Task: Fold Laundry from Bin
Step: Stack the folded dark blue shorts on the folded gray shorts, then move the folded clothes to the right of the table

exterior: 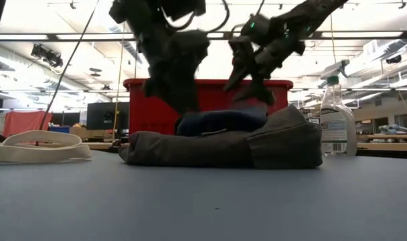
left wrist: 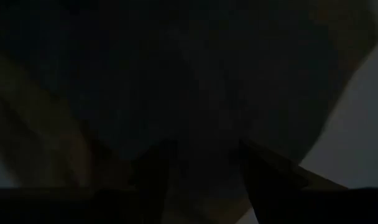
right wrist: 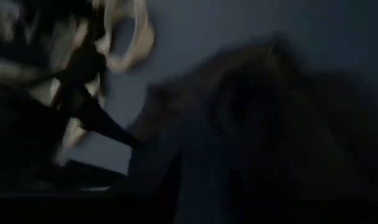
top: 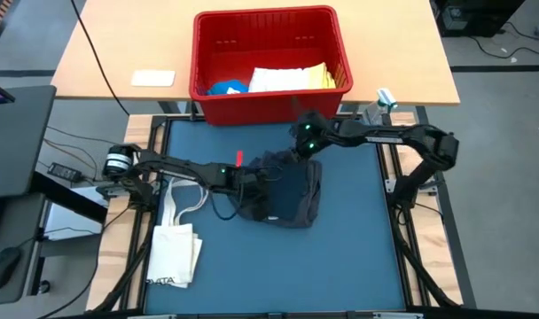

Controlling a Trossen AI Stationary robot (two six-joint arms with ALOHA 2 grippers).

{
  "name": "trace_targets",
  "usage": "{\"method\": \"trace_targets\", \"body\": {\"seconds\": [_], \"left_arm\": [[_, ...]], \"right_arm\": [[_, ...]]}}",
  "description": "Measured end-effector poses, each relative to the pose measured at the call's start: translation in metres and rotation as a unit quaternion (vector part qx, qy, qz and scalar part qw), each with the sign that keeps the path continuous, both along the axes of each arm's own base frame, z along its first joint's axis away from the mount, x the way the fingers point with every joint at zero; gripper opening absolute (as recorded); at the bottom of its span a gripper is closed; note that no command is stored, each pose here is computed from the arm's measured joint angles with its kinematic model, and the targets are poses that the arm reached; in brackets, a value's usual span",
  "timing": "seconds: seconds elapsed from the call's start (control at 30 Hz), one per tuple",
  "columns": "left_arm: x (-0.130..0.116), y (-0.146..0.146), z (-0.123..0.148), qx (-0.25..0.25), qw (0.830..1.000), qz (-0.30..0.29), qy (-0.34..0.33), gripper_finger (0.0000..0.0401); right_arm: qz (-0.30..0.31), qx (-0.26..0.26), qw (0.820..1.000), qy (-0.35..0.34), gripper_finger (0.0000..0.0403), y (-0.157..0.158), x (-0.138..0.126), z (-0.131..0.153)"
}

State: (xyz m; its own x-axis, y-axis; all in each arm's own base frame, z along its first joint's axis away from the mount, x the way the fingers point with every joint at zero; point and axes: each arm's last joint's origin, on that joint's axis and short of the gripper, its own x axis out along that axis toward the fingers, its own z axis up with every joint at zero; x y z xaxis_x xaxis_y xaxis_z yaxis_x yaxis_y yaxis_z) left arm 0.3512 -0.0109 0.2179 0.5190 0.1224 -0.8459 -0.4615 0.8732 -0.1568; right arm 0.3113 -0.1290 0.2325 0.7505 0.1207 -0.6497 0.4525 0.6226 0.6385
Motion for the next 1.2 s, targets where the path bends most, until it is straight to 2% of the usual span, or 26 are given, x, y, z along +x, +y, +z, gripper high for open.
{"method": "trace_targets", "body": {"seconds": [0.13, 0.27, 0.37, 0.5, 0.7, 0.8, 0.97, 1.07, 1.2], "left_arm": [[-0.015, 0.007, 0.018, 0.009, 1.000, 0.009, 0.006, 0.0192], [-0.030, 0.015, 0.049, 0.029, 0.999, -0.001, -0.036, 0.0192], [-0.044, 0.023, 0.069, 0.047, 0.997, -0.006, -0.058, 0.0192], [-0.059, 0.036, 0.082, 0.067, 0.996, -0.004, -0.057, 0.0192], [-0.067, 0.051, 0.082, 0.074, 0.996, -0.024, -0.033, 0.0192], [-0.066, 0.060, 0.081, 0.065, 0.997, -0.034, -0.035, 0.0192], [-0.067, 0.076, 0.082, 0.047, 0.997, -0.028, -0.048, 0.0192], [-0.073, 0.078, 0.086, 0.044, 0.997, -0.024, -0.056, 0.0192], [-0.085, 0.075, 0.106, 0.037, 0.994, -0.001, -0.104, 0.0192]], "right_arm": [[-0.046, -0.067, 0.997, -0.015, 0.0170, 0.004, -0.010, 0.024], [-0.035, -0.106, 0.992, -0.054, 0.0164, 0.012, 0.000, 0.031], [-0.016, -0.119, 0.988, -0.092, 0.0158, 0.021, 0.022, 0.020], [-0.003, -0.130, 0.985, -0.110, 0.0145, 0.032, 0.054, -0.009], [0.016, -0.124, 0.990, -0.063, 0.0122, 0.041, 0.089, -0.047], [0.022, -0.109, 0.994, -0.017, 0.0112, 0.043, 0.096, -0.068], [0.032, -0.082, 0.993, 0.076, 0.0093, 0.045, 0.089, -0.099], [0.068, -0.082, 0.989, 0.100, 0.0081, 0.055, 0.081, -0.105], [0.108, -0.087, 0.984, 0.113, 0.0069, 0.075, 0.064, -0.102]]}}
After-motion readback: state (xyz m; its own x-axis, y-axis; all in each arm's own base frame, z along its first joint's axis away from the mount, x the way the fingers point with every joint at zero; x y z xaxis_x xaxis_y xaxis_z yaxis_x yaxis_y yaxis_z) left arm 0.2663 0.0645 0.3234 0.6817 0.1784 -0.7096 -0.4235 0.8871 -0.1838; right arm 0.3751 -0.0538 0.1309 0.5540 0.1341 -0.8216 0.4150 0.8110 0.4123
